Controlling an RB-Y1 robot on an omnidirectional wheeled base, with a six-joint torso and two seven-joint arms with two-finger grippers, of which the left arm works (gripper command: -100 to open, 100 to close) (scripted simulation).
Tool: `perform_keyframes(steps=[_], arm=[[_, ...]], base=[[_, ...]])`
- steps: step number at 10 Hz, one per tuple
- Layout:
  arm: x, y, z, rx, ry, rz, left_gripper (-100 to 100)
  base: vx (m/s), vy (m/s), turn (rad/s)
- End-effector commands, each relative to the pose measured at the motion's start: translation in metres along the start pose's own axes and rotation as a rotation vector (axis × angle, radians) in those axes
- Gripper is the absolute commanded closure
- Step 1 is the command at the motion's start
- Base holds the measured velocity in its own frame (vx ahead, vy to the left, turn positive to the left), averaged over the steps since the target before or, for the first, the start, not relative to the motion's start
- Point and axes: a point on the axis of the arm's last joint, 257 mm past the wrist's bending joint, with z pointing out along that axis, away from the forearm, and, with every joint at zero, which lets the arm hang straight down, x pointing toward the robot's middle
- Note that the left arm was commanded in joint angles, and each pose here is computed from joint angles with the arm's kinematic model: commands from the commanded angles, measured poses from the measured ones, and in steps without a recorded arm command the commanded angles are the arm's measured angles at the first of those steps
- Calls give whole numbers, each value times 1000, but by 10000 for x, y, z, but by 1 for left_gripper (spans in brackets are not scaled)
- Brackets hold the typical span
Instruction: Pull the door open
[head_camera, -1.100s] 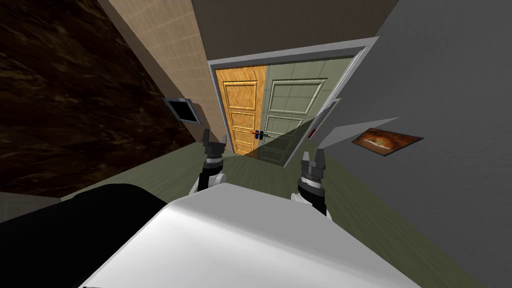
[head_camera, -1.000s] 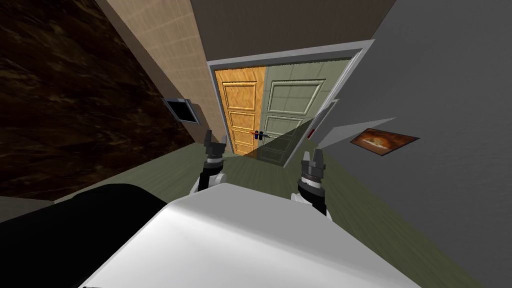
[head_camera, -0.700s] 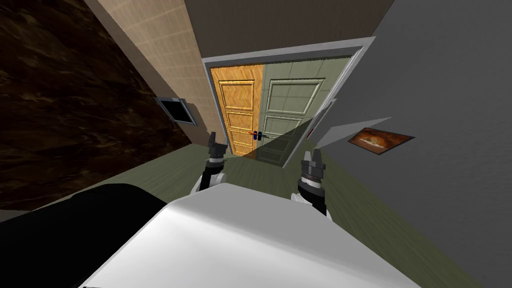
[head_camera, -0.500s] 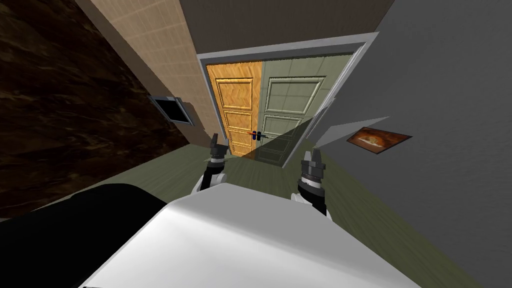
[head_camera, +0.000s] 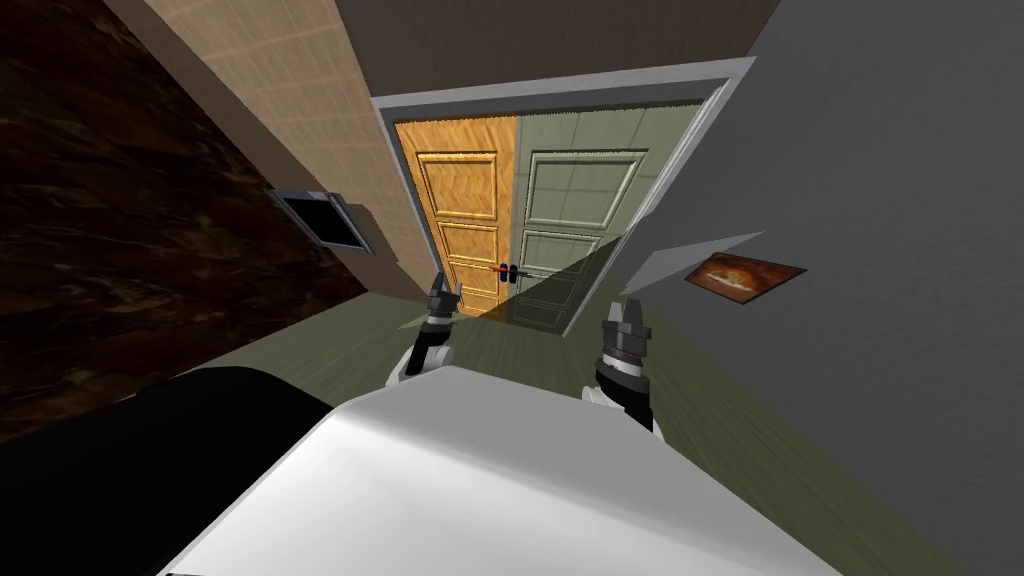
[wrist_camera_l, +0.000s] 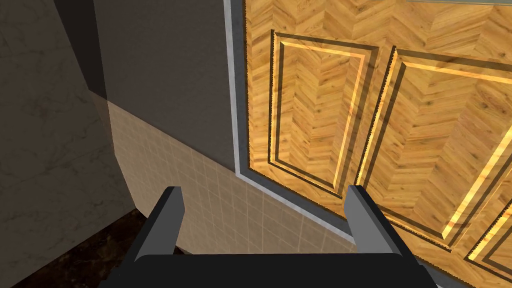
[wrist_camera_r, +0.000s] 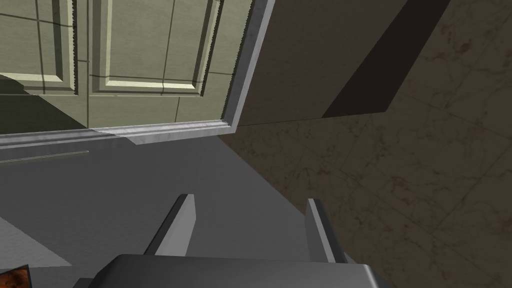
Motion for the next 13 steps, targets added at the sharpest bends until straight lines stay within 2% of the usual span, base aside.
perform_keyframes(steps=[1, 4, 5, 13], arm=[[-31, 147, -9, -30, 1, 2, -100], [-119, 422, -48, -89, 0, 6, -100], [-119, 422, -48, -89, 0, 6, -100], [-437, 1145, -201, -251, -15, 27, -100]], base=[[102, 3, -64], [90, -1, -80], [63, 5, 14], [91, 12, -75]])
